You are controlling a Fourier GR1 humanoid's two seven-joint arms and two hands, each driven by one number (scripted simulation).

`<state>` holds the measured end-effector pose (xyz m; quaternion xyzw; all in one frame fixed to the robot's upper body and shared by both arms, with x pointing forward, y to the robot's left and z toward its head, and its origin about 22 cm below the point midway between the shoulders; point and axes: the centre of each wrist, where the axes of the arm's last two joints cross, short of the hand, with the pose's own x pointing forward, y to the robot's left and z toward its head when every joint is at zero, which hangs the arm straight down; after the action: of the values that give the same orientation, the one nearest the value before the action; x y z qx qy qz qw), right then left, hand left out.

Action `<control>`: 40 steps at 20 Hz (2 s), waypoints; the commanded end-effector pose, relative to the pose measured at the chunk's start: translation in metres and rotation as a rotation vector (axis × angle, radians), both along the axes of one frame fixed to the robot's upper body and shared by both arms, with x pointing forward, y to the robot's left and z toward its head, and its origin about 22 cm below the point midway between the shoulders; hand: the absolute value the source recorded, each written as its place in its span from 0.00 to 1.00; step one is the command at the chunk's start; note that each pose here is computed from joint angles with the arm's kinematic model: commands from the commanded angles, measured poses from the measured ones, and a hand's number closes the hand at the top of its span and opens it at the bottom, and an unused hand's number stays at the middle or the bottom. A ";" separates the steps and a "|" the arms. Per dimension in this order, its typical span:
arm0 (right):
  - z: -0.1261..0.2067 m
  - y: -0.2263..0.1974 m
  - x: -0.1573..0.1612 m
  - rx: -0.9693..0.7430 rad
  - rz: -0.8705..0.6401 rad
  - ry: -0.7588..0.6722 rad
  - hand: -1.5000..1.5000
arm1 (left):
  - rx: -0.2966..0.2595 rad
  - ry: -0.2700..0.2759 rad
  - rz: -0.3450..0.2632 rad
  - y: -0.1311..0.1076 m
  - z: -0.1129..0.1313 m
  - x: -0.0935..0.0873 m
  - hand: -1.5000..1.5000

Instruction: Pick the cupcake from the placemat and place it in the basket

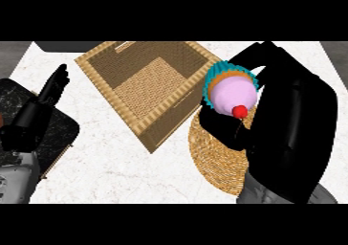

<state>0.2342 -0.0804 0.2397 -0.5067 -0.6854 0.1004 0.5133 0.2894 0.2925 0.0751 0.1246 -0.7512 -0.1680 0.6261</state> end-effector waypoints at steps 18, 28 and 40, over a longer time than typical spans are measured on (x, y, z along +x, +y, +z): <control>0.084 0.084 0.123 0.121 0.012 0.366 1.00 | 0.017 -0.013 -0.039 -0.020 -0.004 0.014 0.50; 0.060 0.100 0.159 -0.046 -0.107 0.631 1.00 | -0.017 -0.004 -0.038 -0.022 -0.006 0.014 0.50; 0.058 0.107 0.172 -0.029 0.001 0.771 0.00 | 0.017 -0.020 -0.020 -0.005 -0.002 0.009 0.50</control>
<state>0.4039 0.0232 0.2977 -0.4447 -0.4906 0.3188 0.6782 0.2969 0.2801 0.0733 0.1167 -0.7556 -0.1772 0.6197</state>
